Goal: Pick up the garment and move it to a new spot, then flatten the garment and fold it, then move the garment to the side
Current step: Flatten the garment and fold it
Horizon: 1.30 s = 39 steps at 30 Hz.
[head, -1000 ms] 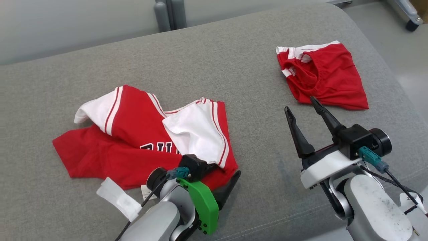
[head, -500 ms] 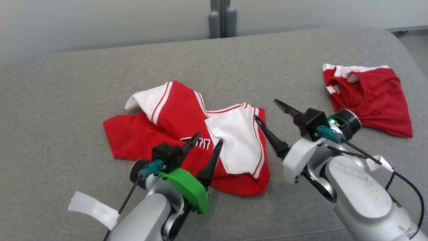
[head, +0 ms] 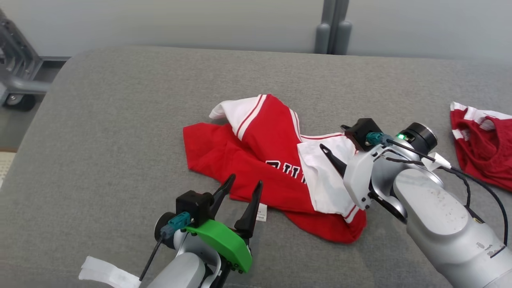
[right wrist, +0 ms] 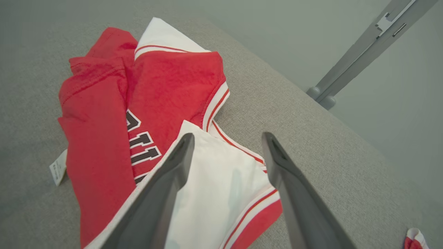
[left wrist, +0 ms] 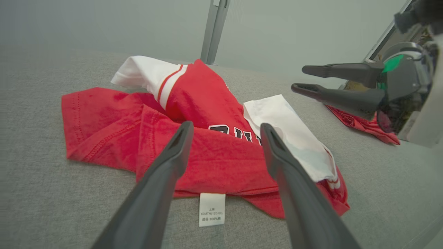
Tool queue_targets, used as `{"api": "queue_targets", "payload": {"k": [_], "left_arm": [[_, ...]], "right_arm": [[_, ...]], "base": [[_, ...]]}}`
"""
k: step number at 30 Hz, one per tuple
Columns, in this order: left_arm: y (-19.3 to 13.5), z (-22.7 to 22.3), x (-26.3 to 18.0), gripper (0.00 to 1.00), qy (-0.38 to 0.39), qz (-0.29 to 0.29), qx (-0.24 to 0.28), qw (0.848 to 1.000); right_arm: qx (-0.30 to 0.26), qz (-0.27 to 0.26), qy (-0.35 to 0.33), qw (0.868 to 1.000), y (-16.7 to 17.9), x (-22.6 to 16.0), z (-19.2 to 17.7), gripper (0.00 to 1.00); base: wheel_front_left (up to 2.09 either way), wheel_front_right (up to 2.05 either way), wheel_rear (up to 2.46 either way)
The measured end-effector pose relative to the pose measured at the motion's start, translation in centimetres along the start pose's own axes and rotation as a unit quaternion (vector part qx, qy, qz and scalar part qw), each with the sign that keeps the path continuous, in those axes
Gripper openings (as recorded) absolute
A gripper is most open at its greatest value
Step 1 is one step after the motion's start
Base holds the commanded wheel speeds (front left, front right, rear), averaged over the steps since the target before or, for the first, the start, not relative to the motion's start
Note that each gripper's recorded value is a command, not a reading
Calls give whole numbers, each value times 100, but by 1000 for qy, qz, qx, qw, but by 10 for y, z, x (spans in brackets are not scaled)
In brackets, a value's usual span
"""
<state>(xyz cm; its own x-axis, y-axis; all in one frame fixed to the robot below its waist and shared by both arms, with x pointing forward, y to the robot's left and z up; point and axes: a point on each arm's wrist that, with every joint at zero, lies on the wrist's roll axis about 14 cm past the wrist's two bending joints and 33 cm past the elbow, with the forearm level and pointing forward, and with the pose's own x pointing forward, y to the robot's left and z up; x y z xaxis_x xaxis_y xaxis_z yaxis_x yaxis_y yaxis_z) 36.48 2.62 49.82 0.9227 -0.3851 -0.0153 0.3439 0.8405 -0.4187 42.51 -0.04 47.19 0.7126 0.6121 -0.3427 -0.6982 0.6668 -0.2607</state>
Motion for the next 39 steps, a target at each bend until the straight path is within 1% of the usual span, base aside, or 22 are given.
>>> {"api": "queue_targets", "payload": {"k": [8,12,14,20,21,22,23,26,27,28,33,39], "left_arm": [[9,19,-15,100,-32,19,-2,999],[11,20,-22,100,-36,23,-7,999],[18,22,-26,100,-40,35,-7,999],[35,28,-37,100,-51,67,-6,996],[37,29,-38,100,-52,71,-6,996],[39,30,-40,100,-55,75,-7,996],[42,31,-40,100,-57,81,-7,995],[46,31,-41,100,-57,89,-10,994],[46,30,-41,100,-56,88,-11,994],[45,30,-40,100,-56,87,-12,995],[38,33,-34,100,-60,72,-10,996],[31,31,-26,100,-56,56,-8,997]], "right_arm": [[-12,44,52,998,15,24,-17,100],[-6,55,76,996,13,33,-28,100],[-9,63,88,994,15,37,-34,100],[-11,118,106,987,52,49,-38,100],[-13,123,107,986,56,50,-39,89],[-16,129,108,986,59,51,-39,72],[-20,135,108,985,63,52,-39,46],[-26,142,106,984,65,54,-36,23],[-26,142,106,984,64,53,-36,8],[-28,142,107,984,64,53,-36,0],[-28,134,116,984,56,46,-42,0],[-22,113,128,985,37,36,-54,0]], "base": [[0,0,0],[0,0,0],[0,0,0],[0,0,0],[0,0,0],[0,0,0],[0,0,0],[0,0,0],[0,0,0],[0,0,0],[0,0,0],[0,0,0]]}}
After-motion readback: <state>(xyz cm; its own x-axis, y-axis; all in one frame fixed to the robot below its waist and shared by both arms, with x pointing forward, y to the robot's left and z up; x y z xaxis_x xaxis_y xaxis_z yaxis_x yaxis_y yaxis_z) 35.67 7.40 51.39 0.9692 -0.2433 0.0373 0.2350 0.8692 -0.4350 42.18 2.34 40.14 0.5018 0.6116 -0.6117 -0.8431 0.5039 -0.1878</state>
